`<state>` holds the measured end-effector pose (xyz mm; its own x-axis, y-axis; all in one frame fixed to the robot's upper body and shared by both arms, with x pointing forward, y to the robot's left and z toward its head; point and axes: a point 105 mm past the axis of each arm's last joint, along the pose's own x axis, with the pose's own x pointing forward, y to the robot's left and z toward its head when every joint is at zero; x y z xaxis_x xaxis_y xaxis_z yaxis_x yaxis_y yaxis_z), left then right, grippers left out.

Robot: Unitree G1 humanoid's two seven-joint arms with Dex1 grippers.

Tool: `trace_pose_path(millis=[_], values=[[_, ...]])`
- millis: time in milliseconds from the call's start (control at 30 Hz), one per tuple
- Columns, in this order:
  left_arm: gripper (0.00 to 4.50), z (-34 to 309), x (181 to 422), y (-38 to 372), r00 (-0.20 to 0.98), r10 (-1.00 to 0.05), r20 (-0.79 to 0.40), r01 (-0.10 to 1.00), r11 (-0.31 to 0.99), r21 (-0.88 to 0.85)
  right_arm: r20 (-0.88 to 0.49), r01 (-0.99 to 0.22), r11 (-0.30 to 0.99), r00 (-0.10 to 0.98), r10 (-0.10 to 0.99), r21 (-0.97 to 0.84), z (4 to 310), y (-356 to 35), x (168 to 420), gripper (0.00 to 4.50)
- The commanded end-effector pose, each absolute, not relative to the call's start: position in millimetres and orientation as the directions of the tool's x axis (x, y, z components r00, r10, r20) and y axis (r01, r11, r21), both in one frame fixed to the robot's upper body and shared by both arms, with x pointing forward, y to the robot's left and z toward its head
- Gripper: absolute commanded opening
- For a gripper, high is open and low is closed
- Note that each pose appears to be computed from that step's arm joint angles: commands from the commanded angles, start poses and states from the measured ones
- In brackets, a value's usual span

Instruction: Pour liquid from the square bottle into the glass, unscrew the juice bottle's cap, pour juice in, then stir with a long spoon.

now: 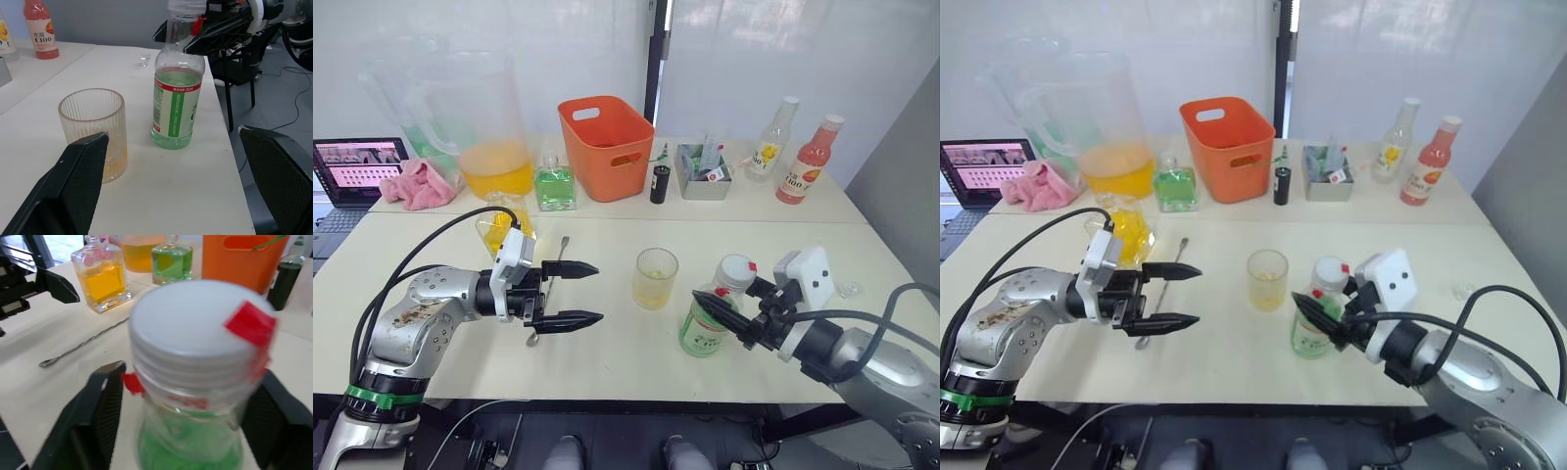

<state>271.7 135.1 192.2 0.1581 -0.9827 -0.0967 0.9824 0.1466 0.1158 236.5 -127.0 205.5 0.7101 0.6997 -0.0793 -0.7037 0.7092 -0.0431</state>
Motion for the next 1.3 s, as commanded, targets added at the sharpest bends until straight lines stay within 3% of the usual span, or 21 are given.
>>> trace_pose_path(millis=[33,167,300,500,767,1067,1100,1300], values=[[4.5,205,268,139,0.176,-0.98,-0.09,0.971,0.158,0.181,-0.121,-0.762,0.641,0.648,0.752,-0.095,214,-133,229,4.48],[4.5,206,266,143,0.214,-0.973,-0.085,0.962,0.195,0.191,-0.222,-0.823,0.529,0.566,0.794,-0.207,218,-164,235,4.48],[4.5,206,261,147,0.244,-0.965,-0.091,0.955,0.223,0.197,-0.225,-0.883,0.403,0.455,0.862,-0.242,223,-175,245,4.48],[4.5,208,251,156,0.306,-0.947,-0.098,0.937,0.281,0.207,-0.196,-0.935,0.259,0.308,0.931,-0.241,226,-179,268,4.48],[4.5,211,240,162,0.367,-0.925,-0.096,0.915,0.341,0.214,-0.224,-0.98,0.047,0.09,0.97,-0.193,225,-162,279,4.48],[4.5,211,237,162,0.382,-0.918,-0.103,0.911,0.356,0.21,-0.212,-0.987,-0.014,0.021,0.977,-0.161,224,-154,276,4.48],[4.5,211,237,162,0.381,-0.919,-0.104,0.911,0.355,0.209,-0.211,-0.987,-0.013,0.021,0.977,-0.16,222,-154,276,3.98],[4.5,211,240,158,0.356,-0.929,-0.104,0.921,0.33,0.206,-0.187,-0.986,0.015,0.047,0.981,-0.167,221,-154,272,2.0]])
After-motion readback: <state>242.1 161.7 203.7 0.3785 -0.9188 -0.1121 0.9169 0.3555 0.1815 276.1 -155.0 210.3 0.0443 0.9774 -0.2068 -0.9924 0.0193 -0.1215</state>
